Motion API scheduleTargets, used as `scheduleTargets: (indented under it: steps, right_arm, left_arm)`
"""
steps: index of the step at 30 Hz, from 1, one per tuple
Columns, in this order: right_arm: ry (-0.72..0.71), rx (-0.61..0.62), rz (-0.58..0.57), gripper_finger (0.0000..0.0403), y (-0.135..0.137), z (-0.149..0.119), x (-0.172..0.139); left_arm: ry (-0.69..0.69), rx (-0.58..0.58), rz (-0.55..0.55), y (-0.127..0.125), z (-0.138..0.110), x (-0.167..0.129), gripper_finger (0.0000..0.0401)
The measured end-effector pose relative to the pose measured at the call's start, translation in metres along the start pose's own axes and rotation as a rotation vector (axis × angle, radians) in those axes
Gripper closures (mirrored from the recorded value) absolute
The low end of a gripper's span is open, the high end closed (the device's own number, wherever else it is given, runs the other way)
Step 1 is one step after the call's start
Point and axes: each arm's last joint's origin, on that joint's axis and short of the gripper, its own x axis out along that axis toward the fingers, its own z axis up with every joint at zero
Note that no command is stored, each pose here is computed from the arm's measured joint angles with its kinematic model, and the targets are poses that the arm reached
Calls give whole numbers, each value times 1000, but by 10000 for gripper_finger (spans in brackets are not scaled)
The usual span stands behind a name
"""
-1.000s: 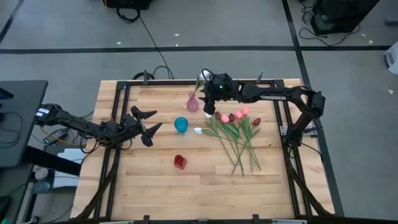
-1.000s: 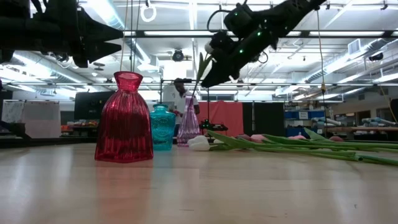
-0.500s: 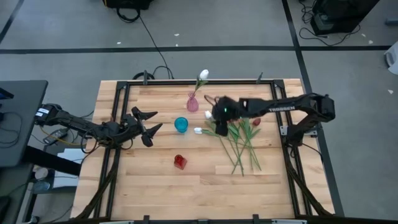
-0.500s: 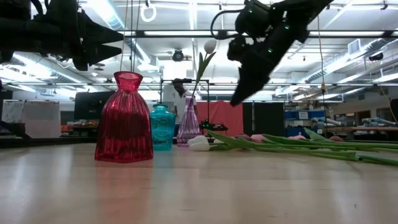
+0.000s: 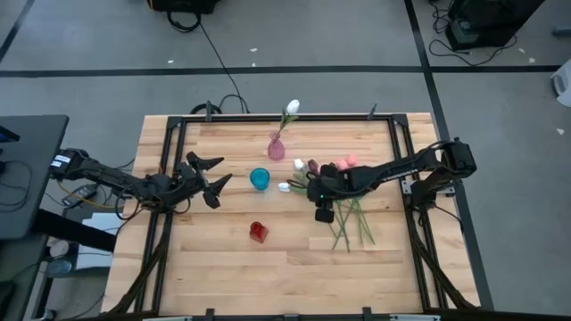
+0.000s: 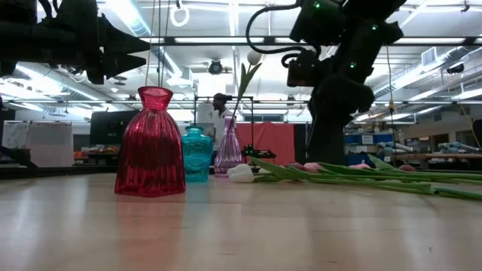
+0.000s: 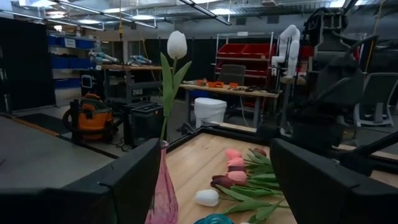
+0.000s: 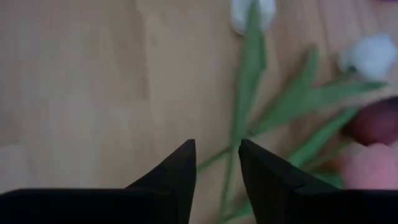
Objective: Sort flowers into vase by color
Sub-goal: Put the bottom white flower into the violet vase
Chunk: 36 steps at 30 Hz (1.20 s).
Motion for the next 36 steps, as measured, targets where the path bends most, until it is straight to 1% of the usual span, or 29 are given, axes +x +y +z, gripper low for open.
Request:
scheduleTargets:
  steps: [2, 8, 13, 15, 19, 20, 25, 28, 30, 36]
  right_arm:
    - [12, 3, -5, 277, -1, 0, 7]
    - [128, -15, -47, 291, -4, -10, 31]
    - [145, -22, -69, 312, -8, -11, 39]
    - [148, -22, -70, 331, -10, -11, 40]
    - [148, -13, -70, 383, -12, -11, 38]
    - [146, -8, -72, 389, -13, -10, 36]
    - [108, 32, -72, 384, -16, -7, 22]
    - [44, 52, -47, 392, -16, -1, 13]
    - [-44, 58, -19, 395, -15, 7, 7]
    - [-429, 82, 66, 385, -16, 45, 1]
  left_arm:
    - [-5, -4, 4, 0, 1, 0, 94]
    - [-3, -3, 3, 0, 0, 0, 94]
    - [-2, -2, 3, 0, 0, 0, 94]
    - [-2, -3, 3, 0, 0, 0, 94]
    - [-1, -2, 3, 0, 0, 0, 94]
    - [-1, -3, 3, 0, 0, 0, 94]
    - [0, -1, 3, 0, 0, 0, 94]
    - [0, -2, 3, 0, 0, 0, 94]
    - [0, -2, 3, 0, 0, 0, 94]
    - [-1, -3, 3, 0, 0, 0, 94]
